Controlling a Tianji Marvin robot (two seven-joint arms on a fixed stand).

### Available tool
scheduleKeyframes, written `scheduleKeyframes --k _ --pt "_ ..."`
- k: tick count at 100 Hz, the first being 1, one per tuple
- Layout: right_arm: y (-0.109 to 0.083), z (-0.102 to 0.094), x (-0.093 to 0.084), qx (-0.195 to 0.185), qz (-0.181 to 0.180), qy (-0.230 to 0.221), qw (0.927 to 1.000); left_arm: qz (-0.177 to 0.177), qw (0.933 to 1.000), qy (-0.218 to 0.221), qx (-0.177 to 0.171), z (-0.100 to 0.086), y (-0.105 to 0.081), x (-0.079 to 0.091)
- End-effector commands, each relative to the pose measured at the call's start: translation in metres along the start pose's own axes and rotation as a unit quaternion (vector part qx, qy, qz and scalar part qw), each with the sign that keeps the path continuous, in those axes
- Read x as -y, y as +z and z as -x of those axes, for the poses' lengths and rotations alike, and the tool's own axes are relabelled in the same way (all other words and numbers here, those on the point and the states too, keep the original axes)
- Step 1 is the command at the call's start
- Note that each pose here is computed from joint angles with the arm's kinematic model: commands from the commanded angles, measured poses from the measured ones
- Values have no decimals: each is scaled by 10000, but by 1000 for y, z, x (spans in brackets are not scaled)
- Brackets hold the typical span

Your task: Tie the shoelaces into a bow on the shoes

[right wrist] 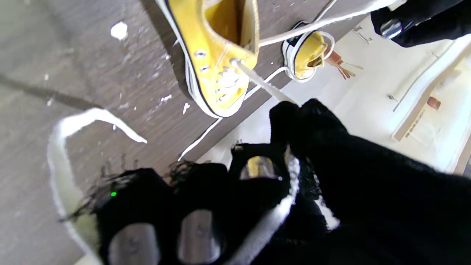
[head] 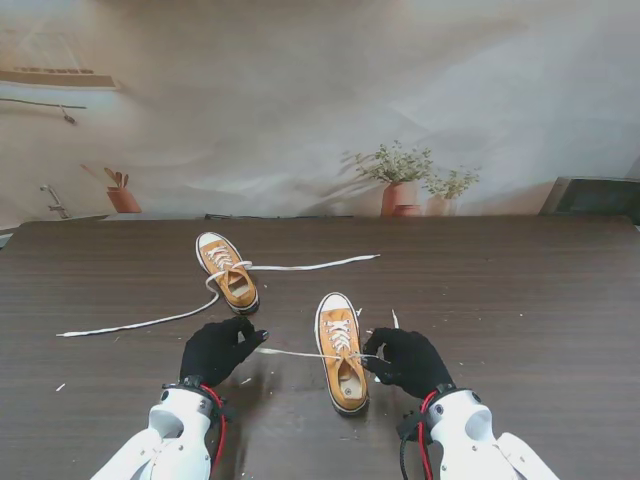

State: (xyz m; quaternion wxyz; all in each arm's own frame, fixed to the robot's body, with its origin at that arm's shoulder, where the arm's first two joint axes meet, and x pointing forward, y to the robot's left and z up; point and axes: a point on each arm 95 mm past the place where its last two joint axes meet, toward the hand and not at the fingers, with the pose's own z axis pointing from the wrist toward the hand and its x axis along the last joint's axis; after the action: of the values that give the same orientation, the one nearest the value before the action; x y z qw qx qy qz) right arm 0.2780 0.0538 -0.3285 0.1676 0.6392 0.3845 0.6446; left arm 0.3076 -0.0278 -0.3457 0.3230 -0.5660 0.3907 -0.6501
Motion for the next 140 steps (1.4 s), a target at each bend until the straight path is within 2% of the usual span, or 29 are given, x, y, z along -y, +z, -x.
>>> scheduleKeyframes --k 1,6,16,26,41,46,62,80,95,110,122,140 --pt "2 -1 -5 -17 -23 -45 10000 110 9998 52 -127 2 -3 1" --pt "2 -1 -8 -65 34 -304 9995 126 9996 91 -242 1 -3 0" --pt "4 -2 -14 -268 204 -834 9959 98 9983 -116 -568 -1 -2 -2" --pt "8 -3 -22 -571 317 -1207 9905 106 9928 -412 -1122 -4 1 -3" --pt "20 -4 -31 -1066 198 -1176 9871 423 9820 -565 -1752 -6 8 -7" --pt "24 -4 -32 -1204 182 -1176 9856 568 9784 -684 -1865 -7 11 -10" --pt "35 -9 -35 -1440 156 -1441 9789 966 9675 -1152 -2033 -20 16 -21" --pt "44 -18 -39 -1589 169 -1629 9736 1173 9588 -1389 -2184 -42 19 -34" --pt "47 -25 -38 -1627 193 -1691 9719 1294 9570 -1507 -2113 -58 21 -47" --pt "46 -30 -36 -1693 176 -1720 9703 889 9630 -1572 -2001 -71 26 -58" --pt "46 -35 -33 -1760 159 -1682 9698 700 9637 -1697 -1938 -80 28 -65" --pt "47 -42 -26 -1843 174 -1631 9691 866 9580 -2007 -1854 -91 29 -75"
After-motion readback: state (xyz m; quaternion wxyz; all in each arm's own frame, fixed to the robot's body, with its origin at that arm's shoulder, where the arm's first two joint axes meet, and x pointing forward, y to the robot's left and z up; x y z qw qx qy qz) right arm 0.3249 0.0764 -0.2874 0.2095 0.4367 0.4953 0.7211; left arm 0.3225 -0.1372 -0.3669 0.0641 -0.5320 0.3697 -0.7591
